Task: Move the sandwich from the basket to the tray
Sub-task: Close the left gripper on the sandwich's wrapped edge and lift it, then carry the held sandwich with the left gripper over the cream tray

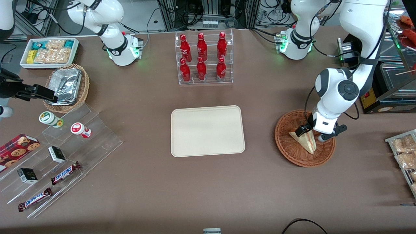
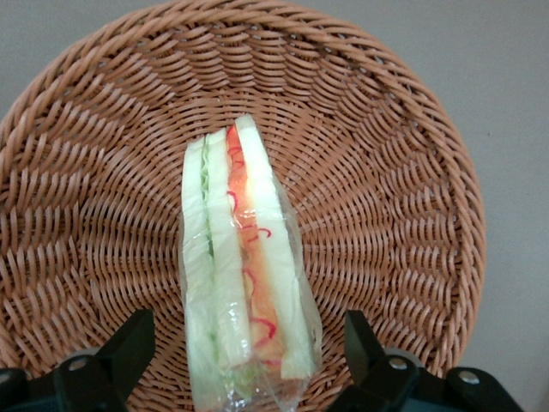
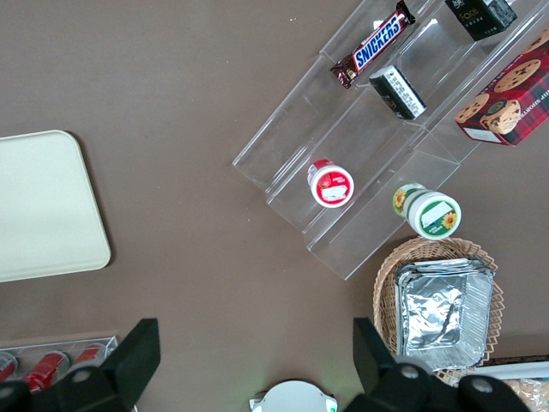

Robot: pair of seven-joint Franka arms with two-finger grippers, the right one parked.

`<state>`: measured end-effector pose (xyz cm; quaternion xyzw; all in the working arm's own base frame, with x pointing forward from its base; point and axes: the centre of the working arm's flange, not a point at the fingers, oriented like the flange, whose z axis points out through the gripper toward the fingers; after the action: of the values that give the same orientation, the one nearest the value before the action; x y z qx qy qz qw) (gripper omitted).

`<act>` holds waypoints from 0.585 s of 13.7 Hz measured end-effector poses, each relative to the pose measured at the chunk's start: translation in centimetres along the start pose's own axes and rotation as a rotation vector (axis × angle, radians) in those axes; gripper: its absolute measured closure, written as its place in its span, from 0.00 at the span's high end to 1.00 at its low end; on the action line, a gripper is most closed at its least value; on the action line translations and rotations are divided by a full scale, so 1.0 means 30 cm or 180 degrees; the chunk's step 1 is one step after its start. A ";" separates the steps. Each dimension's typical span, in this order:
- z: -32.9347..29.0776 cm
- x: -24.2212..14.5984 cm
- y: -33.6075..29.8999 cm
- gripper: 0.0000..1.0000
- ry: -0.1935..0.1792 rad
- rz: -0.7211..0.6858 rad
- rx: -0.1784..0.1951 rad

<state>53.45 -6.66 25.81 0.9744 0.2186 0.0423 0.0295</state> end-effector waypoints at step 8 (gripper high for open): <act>-0.050 0.022 0.014 0.31 0.0068 -0.0027 -0.0035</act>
<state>54.07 -6.70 27.40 0.9728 0.2228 0.0538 0.0327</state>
